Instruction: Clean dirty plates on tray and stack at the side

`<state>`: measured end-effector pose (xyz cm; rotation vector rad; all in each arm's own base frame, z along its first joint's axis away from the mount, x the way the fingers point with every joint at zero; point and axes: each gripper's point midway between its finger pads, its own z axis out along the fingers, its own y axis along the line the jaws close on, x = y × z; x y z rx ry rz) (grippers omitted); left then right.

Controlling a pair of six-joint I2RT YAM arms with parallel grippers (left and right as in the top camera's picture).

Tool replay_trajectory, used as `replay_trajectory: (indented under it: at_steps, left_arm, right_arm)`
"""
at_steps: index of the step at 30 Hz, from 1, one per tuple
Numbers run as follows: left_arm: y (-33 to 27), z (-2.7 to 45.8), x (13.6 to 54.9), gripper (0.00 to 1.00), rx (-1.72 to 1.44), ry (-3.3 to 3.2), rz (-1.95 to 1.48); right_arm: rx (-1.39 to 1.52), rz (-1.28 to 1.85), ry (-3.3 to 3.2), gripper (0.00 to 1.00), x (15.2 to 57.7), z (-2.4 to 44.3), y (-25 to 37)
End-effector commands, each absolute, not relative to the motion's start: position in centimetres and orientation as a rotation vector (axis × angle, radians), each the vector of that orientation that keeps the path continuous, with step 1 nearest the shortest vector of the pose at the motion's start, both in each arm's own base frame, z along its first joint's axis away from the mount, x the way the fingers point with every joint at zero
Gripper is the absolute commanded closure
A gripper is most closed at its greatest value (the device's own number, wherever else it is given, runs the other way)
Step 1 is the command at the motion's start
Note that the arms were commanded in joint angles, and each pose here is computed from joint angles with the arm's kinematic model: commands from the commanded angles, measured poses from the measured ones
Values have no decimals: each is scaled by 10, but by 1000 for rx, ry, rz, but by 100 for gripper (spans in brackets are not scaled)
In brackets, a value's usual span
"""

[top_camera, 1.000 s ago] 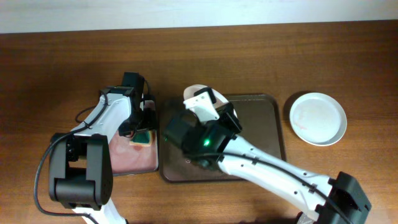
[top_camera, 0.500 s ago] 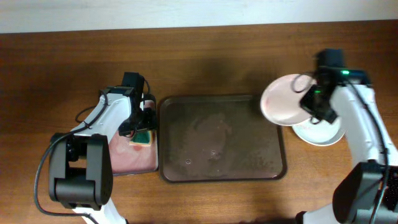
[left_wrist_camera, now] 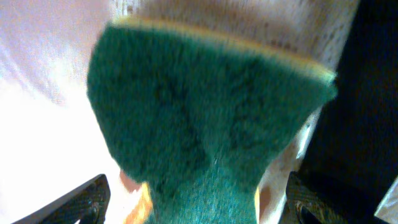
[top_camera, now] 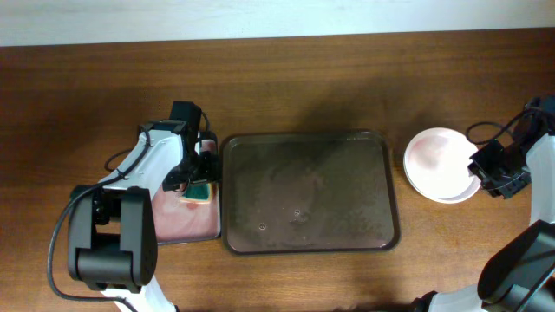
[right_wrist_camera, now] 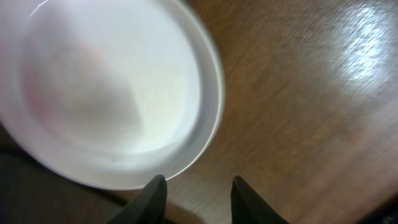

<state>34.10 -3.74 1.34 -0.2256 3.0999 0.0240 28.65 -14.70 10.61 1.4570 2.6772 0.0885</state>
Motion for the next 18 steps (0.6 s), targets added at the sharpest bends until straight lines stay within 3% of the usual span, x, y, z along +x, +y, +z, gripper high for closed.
replay_trajectory:
  at_steps: [1,4,5,8,9,10,13,18]
  left_arm:
    - [-40,51,360,10,-217,2997,-17]
    - [-42,94,374,5,-209,2871,-54]
    - [-43,101,373,1,-207,2855,-73]
    - [-47,106,359,0,-224,2899,-163]
    - [-45,103,346,0,-266,2951,-177]
    - [-39,101,331,1,-301,3014,-169]
    - [-26,99,284,1,-384,3198,-126]
    - [-23,109,251,1,-387,3306,-85]
  right_arm:
    - [1095,501,2749,58,314,113,-103]
    - [615,760,2779,41,336,128,-42]
    - [467,754,2817,38,337,127,-21]
    - [253,574,2955,25,329,116,11]
    - [174,477,3016,17,321,111,20]
    - [109,382,3071,1,312,107,26]
    - [-13,311,3174,1,289,105,48]
    - [-18,318,3261,1,260,114,52]
